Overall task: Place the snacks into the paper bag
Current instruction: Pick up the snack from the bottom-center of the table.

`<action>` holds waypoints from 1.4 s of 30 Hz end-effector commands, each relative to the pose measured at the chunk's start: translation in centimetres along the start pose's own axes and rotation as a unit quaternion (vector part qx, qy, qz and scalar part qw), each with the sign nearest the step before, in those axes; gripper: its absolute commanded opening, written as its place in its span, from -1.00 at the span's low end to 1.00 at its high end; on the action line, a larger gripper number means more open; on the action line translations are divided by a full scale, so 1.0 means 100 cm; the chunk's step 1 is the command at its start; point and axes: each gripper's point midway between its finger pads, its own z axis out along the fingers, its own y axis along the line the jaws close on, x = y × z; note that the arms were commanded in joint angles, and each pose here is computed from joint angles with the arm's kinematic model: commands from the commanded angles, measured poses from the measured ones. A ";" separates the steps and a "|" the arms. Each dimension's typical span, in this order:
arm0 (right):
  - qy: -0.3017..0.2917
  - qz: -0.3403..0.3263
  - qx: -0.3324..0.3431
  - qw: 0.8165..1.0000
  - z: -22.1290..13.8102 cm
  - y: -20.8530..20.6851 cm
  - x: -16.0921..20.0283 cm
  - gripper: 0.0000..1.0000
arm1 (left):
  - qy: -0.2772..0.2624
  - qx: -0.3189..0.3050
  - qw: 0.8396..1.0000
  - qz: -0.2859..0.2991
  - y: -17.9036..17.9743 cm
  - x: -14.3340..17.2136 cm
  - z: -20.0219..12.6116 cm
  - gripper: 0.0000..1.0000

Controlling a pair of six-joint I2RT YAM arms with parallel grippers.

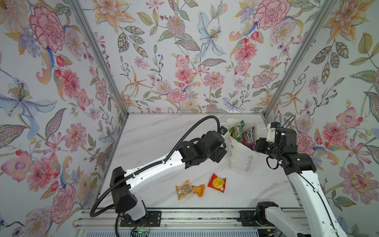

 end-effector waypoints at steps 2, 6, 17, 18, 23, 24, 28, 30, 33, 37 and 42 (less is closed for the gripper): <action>-0.018 -0.006 -0.002 1.000 -0.007 0.002 -0.011 -1.00 | -0.043 0.029 0.994 -0.093 0.002 0.023 -0.008 0.74; -0.014 -0.004 0.000 1.000 -0.004 0.001 -0.007 -1.00 | 0.015 -0.004 0.992 -0.127 0.019 0.086 -0.010 0.74; -0.004 -0.007 0.004 1.000 0.001 -0.002 -0.001 -1.00 | 0.120 -0.024 0.943 -0.309 0.047 0.248 -0.021 0.73; -0.003 -0.007 0.004 1.000 0.002 -0.002 0.000 -1.00 | 0.124 -0.027 0.939 -0.318 0.049 0.256 -0.023 0.73; -0.003 -0.008 0.004 1.000 0.002 -0.002 -0.001 -1.00 | 0.155 -0.025 0.925 -0.345 0.048 0.286 -0.030 0.73; -0.003 -0.007 0.003 1.000 0.002 -0.001 0.000 -1.00 | 0.161 -0.023 0.922 -0.352 0.047 0.290 -0.031 0.73; -0.002 -0.008 0.004 1.000 0.002 -0.002 0.001 -1.00 | 0.188 -0.024 0.908 -0.373 0.044 0.315 -0.036 0.69; -0.001 -0.007 0.004 1.000 0.002 -0.002 0.001 -1.00 | 0.197 -0.026 0.903 -0.380 0.044 0.325 -0.037 0.66; 0.001 -0.008 0.004 1.000 0.003 -0.002 0.003 -1.00 | 0.205 -0.007 0.897 -0.393 0.036 0.335 -0.034 0.57; 0.002 -0.008 0.004 1.000 0.004 -0.002 0.003 -1.00 | 0.208 0.018 0.892 -0.402 0.026 0.339 -0.026 0.38; 0.000 -0.009 0.004 1.000 0.003 -0.001 0.002 -1.00 | 0.218 0.009 0.894 -0.392 0.027 0.345 -0.022 0.20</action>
